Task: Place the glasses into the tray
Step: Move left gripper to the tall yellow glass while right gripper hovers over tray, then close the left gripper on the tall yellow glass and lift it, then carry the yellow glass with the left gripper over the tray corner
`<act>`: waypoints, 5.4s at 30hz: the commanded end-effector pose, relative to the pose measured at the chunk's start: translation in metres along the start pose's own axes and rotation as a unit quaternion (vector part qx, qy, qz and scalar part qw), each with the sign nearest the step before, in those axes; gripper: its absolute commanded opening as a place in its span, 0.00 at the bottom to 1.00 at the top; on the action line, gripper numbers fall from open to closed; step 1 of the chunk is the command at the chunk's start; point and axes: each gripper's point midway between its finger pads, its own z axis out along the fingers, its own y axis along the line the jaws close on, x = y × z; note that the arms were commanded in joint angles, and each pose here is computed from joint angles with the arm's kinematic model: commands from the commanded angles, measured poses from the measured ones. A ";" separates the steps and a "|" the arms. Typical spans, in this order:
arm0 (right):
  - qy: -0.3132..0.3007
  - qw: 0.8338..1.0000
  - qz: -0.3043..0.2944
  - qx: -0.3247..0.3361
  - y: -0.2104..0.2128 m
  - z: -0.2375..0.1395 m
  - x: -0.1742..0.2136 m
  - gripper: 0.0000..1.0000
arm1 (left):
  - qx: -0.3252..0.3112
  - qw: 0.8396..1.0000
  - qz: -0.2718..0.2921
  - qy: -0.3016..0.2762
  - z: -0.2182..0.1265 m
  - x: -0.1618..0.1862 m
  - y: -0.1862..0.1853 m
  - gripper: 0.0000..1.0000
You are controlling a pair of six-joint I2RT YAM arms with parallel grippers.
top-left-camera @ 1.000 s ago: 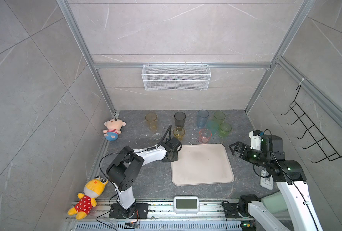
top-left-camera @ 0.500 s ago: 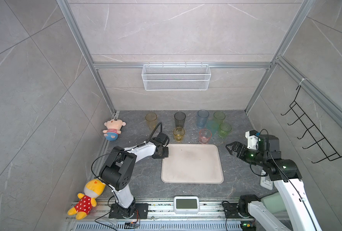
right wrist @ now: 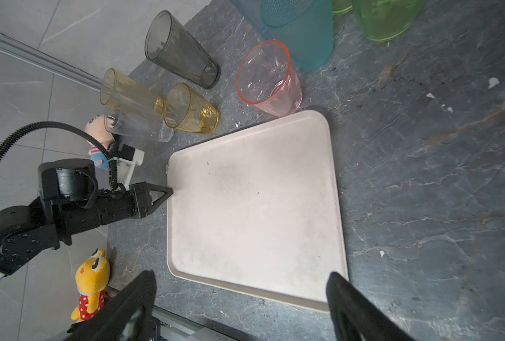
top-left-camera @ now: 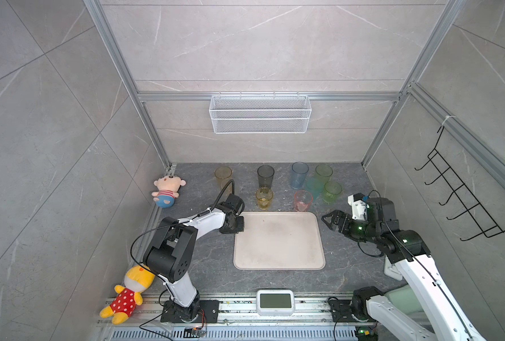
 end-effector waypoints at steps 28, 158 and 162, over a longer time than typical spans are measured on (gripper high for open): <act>0.053 0.981 -0.181 0.044 0.091 0.112 0.080 0.93 | -0.017 0.977 -0.114 -0.179 -0.179 -0.136 0.043 0.58; 0.016 0.976 -0.198 0.090 0.015 0.140 0.097 0.98 | -0.090 0.994 -0.044 -0.048 -0.253 -0.087 0.037 0.00; 0.015 0.976 -0.197 0.088 0.016 0.140 0.097 0.98 | -0.076 0.996 -0.023 -0.038 -0.237 -0.076 0.015 0.00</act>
